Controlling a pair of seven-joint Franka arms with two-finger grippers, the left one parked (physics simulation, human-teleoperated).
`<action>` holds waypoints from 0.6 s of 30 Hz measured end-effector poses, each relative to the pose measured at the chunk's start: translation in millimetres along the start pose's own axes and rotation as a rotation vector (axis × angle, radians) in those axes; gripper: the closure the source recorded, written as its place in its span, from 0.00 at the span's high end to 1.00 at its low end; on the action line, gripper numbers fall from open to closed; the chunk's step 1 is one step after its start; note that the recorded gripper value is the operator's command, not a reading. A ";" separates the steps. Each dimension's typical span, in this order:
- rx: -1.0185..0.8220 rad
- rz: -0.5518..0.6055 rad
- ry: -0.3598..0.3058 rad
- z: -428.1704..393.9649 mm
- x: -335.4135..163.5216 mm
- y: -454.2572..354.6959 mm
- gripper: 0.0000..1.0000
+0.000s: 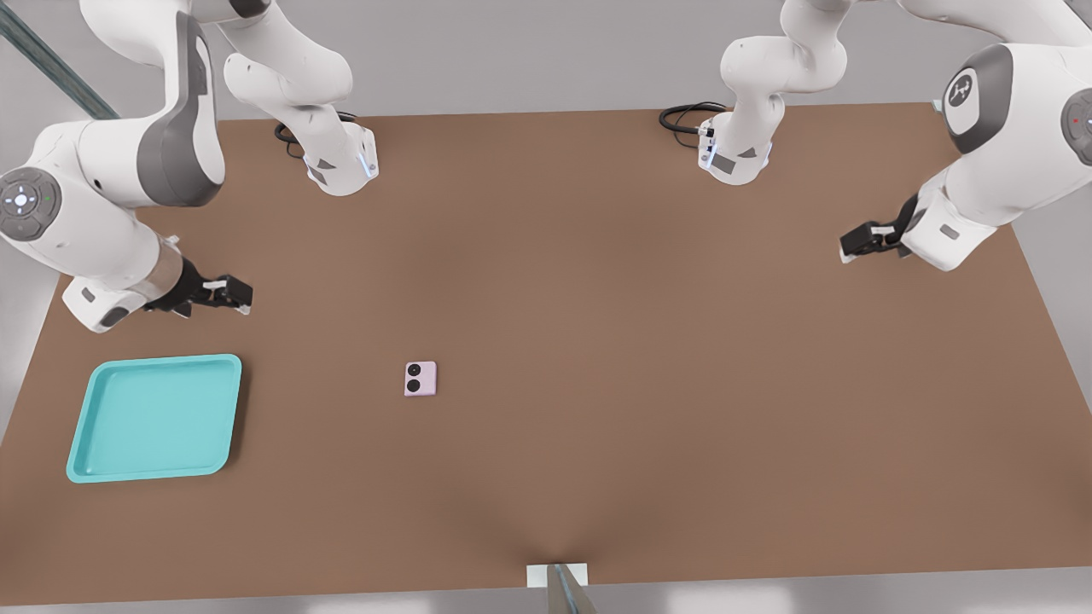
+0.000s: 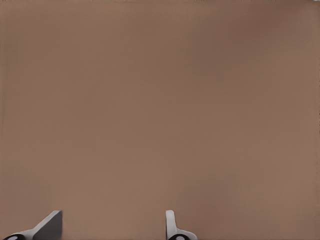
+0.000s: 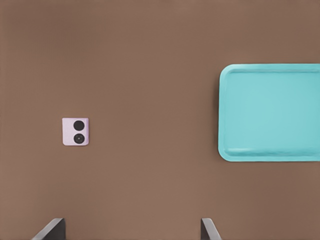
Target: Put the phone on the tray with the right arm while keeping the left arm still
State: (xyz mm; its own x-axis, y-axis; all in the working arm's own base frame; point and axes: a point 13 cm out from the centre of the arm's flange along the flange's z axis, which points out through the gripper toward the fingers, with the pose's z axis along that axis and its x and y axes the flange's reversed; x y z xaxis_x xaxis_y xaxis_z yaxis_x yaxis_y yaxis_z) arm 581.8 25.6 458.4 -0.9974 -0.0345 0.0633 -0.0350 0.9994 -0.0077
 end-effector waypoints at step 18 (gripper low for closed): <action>0.013 -0.220 0.074 214.4 -58.8 196.3 1.00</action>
State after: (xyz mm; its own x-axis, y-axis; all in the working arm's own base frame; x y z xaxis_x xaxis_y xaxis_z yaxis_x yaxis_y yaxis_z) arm 620.0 221.6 239.3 -0.9584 -0.2500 0.1381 -0.2522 0.9677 0.0013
